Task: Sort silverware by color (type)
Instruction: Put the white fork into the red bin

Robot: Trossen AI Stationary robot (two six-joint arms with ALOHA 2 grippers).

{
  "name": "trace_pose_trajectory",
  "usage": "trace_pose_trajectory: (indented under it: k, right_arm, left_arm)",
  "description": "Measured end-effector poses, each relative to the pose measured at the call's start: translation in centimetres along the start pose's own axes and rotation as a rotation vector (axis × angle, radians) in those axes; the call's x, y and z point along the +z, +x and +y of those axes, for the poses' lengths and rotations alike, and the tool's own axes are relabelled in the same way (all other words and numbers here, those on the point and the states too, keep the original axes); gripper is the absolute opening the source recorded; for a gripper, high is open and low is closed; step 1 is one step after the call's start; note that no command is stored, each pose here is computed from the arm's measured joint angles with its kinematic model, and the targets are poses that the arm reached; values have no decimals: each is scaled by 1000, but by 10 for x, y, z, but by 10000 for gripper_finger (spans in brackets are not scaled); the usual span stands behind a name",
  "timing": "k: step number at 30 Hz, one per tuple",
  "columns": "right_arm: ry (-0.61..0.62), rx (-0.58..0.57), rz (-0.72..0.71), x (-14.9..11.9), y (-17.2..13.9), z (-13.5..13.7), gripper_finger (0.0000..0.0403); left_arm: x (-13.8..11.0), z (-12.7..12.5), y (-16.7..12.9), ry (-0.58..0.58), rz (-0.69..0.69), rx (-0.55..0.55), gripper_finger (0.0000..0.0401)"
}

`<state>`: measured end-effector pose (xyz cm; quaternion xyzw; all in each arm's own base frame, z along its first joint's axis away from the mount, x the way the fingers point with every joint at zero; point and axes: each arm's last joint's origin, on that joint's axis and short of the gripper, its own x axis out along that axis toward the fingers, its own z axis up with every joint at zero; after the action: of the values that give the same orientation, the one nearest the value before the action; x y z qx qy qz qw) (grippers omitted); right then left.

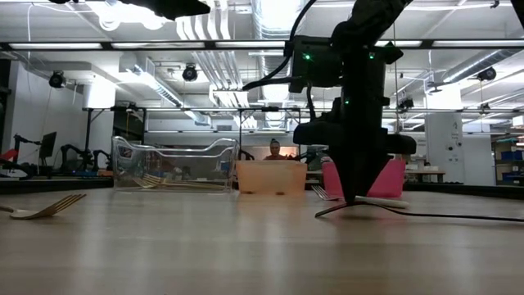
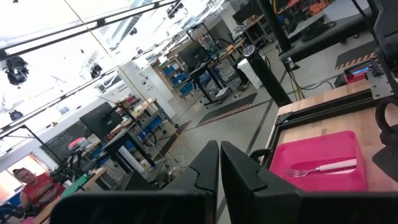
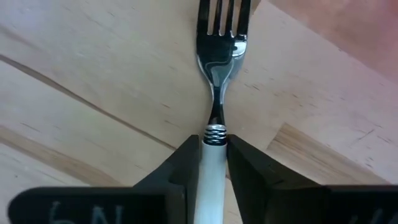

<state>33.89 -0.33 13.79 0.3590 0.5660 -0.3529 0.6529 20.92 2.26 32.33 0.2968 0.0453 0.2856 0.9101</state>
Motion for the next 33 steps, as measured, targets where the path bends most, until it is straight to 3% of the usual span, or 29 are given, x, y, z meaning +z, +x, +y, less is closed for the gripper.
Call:
trace_pose_trajectory:
  k: [8, 19, 33]
  right_arm:
    - [-12, 7, 5, 0, -1, 1, 42]
    - [-61, 8, 5, 6, -16, 10, 37]
    - [-163, 123, -88, 33, -79, 39, 38]
  left_arm:
    - [0, 0, 0, 0, 0, 0, 0]
    - [0, 0, 0, 5, 2, -1, 0]
    - [-1, 0, 0, 11, 5, -4, 0]
